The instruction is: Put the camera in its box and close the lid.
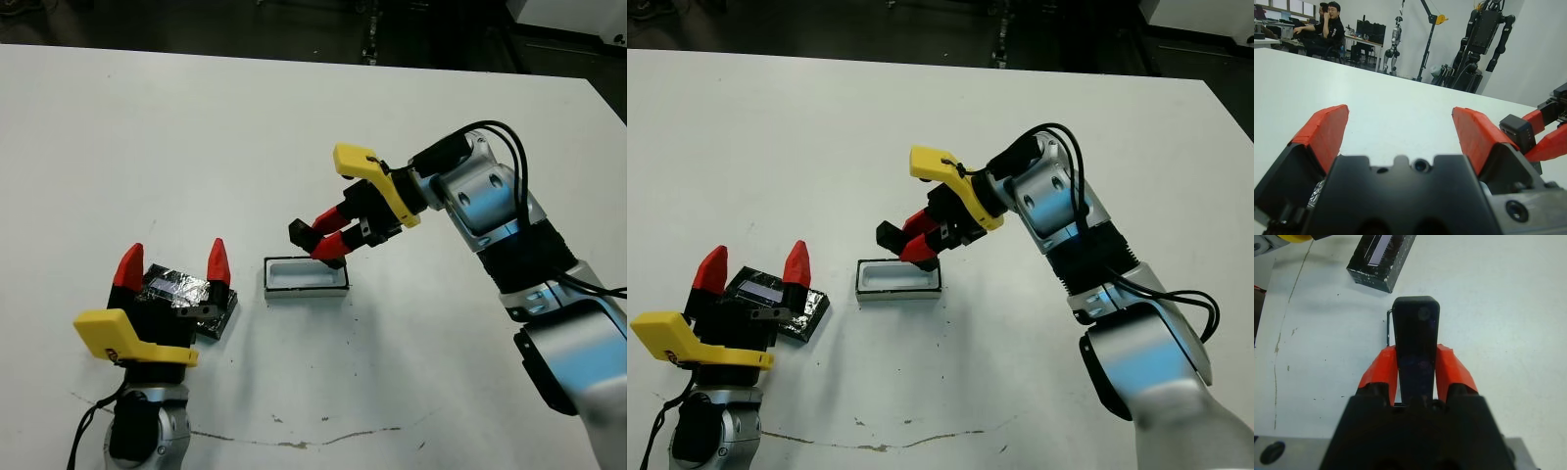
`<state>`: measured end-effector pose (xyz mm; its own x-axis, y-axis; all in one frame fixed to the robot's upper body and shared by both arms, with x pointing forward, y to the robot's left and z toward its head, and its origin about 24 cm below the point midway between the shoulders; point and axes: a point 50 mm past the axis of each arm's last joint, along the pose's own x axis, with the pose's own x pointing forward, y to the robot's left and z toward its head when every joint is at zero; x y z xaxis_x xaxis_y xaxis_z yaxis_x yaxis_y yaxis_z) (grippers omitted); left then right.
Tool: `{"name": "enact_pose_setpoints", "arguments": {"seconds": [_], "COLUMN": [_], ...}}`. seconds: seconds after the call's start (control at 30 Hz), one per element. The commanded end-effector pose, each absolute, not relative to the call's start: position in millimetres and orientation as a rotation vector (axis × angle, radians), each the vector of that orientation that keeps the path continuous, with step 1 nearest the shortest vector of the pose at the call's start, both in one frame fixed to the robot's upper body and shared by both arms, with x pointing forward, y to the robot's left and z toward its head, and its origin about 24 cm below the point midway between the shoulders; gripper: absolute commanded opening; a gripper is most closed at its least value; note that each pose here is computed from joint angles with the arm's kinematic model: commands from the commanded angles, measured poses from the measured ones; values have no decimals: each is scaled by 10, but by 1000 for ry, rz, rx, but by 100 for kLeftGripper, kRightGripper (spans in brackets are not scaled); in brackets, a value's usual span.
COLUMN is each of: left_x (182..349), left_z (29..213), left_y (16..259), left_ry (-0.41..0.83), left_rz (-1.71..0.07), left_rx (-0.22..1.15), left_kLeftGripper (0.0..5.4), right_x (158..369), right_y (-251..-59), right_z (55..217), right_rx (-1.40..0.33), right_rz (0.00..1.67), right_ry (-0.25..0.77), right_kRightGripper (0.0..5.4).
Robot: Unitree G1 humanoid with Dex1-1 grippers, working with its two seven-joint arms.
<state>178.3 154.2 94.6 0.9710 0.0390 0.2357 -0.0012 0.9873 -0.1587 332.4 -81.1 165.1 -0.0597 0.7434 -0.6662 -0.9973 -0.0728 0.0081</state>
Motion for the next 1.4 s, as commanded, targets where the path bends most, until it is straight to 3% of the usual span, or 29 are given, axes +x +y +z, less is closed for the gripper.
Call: {"name": "enact_pose_setpoints", "arguments": {"seconds": [0.03,1.4], "left_x": [1776,1764], "left_z": [915,887], "left_y": [1543,1521], "left_ry": [-223,-214], "left_rz": [21,23], "left_rx": [-144,-166], "left_kLeftGripper": [540,540], "right_x": [3321,3297], "right_y": [-860,-814], "right_z": [1633,1399], "right_rx": [-582,-696], "right_rz": [1550,1597], "right_ry": [575,550], "right_kRightGripper": [169,168]}}
